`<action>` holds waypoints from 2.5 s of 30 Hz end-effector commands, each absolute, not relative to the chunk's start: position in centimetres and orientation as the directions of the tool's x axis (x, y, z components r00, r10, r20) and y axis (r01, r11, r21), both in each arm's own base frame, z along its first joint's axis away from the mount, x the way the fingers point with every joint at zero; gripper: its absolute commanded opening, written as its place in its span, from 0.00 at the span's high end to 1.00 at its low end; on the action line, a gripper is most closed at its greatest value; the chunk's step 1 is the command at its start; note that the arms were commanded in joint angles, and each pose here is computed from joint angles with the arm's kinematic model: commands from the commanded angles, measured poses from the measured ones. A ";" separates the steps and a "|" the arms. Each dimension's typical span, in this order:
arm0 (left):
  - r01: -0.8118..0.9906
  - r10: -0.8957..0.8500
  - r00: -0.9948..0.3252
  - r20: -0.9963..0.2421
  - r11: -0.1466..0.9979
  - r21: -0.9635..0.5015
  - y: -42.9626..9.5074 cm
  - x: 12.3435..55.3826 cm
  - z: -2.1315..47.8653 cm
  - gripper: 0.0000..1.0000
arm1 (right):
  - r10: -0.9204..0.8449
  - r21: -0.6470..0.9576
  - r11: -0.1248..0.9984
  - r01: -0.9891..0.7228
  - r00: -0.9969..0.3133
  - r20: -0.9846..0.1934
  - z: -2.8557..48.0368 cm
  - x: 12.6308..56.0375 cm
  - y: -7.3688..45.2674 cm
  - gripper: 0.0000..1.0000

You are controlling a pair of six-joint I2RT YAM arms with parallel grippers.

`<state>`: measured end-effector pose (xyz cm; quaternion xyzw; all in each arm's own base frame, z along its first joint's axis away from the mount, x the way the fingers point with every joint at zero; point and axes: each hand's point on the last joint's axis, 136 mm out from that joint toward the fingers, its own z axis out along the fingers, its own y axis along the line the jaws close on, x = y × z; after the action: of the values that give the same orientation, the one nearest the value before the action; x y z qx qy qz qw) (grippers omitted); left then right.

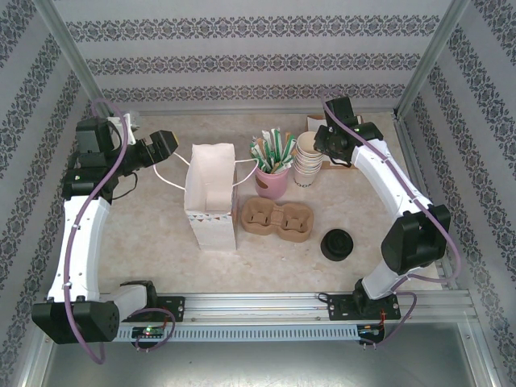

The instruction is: Pack the takeout coffee

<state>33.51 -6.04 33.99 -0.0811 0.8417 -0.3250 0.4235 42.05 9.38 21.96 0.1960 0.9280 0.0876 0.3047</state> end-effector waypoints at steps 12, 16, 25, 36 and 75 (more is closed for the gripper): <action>0.099 -0.327 -0.613 -0.719 0.871 -0.481 -4.5 32.8 35.4 0.10 | 0.363 0.233 0.932 0.279 -0.752 -0.550 22.8 41.3 9.2 1.00; 0.126 -0.327 -0.604 -0.727 0.861 -0.492 -4.9 32.8 36.2 0.10 | 0.374 0.260 0.927 0.271 -0.730 -0.571 24.5 41.6 9.4 1.00; 0.148 -0.363 -0.590 -0.721 0.830 -0.538 -5.6 33.3 36.2 0.10 | 0.411 0.331 0.910 0.250 -0.644 -0.646 29.5 41.8 9.3 1.00; 0.121 -0.452 -0.550 -0.702 0.789 -0.602 -5.5 34.6 35.4 0.10 | 0.445 0.419 0.889 0.183 -0.554 -0.703 36.0 39.2 9.1 1.00; -0.148 -0.631 -0.439 -0.640 0.753 -0.641 -2.5 23.5 27.8 0.11 | 0.029 0.322 0.922 -0.216 -0.789 -0.613 15.8 15.1 19.2 1.00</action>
<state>23.89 -2.61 29.36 -0.2221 0.8018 -0.2587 0.4909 13.73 19.00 15.47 -0.0885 0.9417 0.1749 0.2734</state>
